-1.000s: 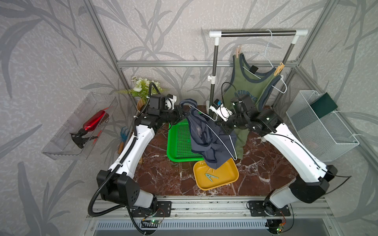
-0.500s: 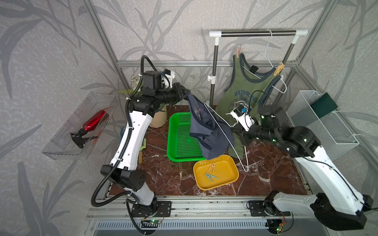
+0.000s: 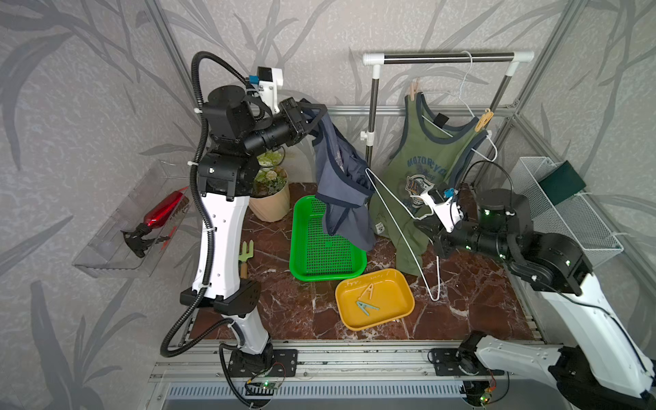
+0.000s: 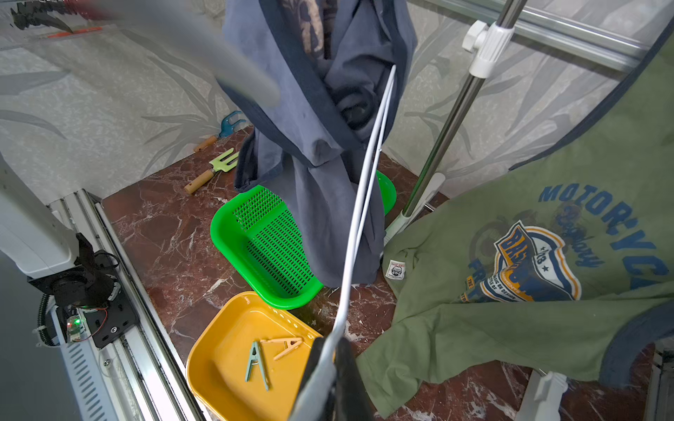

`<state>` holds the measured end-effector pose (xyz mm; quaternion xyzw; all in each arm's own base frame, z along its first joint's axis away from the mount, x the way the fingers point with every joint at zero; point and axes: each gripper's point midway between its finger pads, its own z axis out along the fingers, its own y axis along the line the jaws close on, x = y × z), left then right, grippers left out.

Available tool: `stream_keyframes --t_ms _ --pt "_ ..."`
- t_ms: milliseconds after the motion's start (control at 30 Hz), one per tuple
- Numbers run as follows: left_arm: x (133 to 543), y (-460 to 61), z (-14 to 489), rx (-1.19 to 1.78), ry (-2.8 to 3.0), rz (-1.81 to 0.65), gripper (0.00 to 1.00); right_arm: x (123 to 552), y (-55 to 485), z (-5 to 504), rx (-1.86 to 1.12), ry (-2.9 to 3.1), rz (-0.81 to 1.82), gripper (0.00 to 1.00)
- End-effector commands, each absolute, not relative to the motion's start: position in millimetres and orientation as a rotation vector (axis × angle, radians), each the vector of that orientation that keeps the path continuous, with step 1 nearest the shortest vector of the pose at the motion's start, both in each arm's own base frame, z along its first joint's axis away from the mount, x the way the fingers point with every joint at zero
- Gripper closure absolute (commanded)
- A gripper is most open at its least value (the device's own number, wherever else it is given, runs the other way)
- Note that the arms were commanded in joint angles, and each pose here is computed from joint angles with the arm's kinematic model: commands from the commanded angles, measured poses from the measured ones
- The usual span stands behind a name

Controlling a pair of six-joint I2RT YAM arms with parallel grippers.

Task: Remove the clothespins securing tank tops to the hanger
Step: Remove the tank top from the hanger.

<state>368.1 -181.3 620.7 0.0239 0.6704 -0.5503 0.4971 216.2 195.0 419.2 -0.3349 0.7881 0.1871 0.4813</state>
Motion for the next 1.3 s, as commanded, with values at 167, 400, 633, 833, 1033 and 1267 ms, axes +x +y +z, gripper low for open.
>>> stream_keyframes --t_ms 167,400,633,833,1033,1267 --pt "337 -100 665 -0.087 1.448 -1.125 1.00 209 197 427 -0.795 1.909 0.520 1.00" --pt "363 -102 633 -0.116 1.514 -1.204 1.00 213 204 426 -0.789 1.911 0.548 1.00" --pt "389 -152 573 -0.038 1.629 -1.270 1.00 220 213 409 -0.784 1.938 0.570 1.00" --pt "380 -197 602 0.092 1.616 -1.340 1.00 226 216 405 -0.787 1.945 0.558 1.00" --pt "371 -224 635 0.160 1.541 -1.471 1.00 232 216 404 -0.792 1.949 0.523 1.00" --pt "400 -228 545 0.081 1.754 -1.313 1.00 235 209 398 -0.776 1.957 0.471 1.00"
